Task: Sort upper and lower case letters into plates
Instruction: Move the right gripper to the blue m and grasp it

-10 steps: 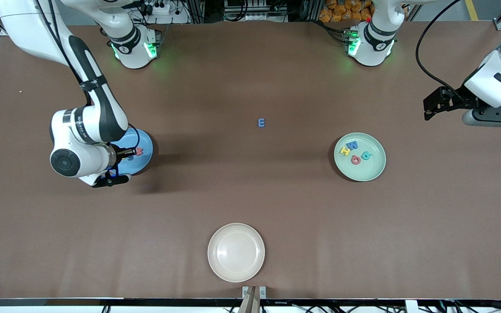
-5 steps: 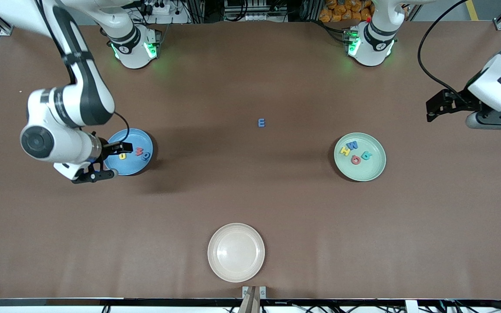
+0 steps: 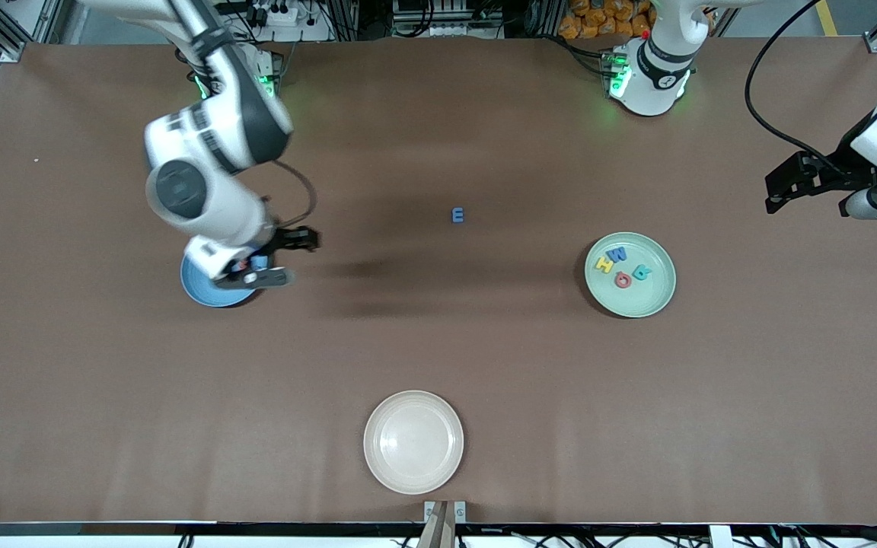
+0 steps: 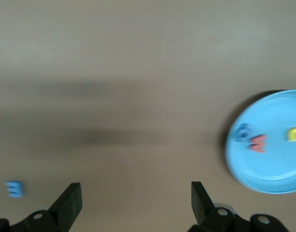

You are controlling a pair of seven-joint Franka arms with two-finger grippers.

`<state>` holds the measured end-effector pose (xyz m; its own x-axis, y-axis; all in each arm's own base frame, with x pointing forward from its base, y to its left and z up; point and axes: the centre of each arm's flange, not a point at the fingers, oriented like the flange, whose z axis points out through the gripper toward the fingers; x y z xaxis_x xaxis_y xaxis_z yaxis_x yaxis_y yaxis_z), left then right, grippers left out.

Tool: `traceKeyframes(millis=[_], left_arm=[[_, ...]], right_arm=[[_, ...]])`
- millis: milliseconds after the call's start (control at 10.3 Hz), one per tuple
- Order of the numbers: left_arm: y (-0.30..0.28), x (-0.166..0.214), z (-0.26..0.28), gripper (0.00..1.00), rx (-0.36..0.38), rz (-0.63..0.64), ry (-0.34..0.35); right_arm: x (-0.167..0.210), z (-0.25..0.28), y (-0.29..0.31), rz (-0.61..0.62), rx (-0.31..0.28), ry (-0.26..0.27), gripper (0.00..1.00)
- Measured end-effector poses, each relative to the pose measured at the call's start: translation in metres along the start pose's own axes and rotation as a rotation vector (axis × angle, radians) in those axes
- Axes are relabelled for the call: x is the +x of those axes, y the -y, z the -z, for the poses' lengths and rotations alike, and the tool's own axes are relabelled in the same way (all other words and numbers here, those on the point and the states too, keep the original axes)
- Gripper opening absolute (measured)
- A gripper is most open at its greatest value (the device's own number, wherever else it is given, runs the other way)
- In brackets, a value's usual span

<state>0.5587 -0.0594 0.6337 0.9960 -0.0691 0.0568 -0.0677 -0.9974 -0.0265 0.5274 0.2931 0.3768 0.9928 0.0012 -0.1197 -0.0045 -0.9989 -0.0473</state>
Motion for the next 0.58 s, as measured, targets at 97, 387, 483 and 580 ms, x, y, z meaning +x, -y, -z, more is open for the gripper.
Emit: traceKeyframes(millis=[97, 387, 483, 580], left_arm=[[-0.001, 0.000, 0.002, 1.00, -0.009, 0.000, 0.001], [-0.016, -0.004, 0.002, 1.00, -0.034, -0.022, 0.024], [-0.025, -0.005, 0.002, 1.00, -0.038, -0.036, 0.026], [-0.028, -0.006, 0.002, 1.00, -0.040, -0.042, 0.028]], right_arm=[[-0.016, 0.000, 0.036, -0.021, 0.010, -0.036, 1.00], [-0.060, -0.017, 0.107, 0.000, -0.003, -0.080, 1.00], [-0.070, -0.027, 0.125, 0.003, -0.013, -0.099, 1.00], [-0.080, -0.041, 0.144, -0.012, -0.010, -0.130, 1.00]])
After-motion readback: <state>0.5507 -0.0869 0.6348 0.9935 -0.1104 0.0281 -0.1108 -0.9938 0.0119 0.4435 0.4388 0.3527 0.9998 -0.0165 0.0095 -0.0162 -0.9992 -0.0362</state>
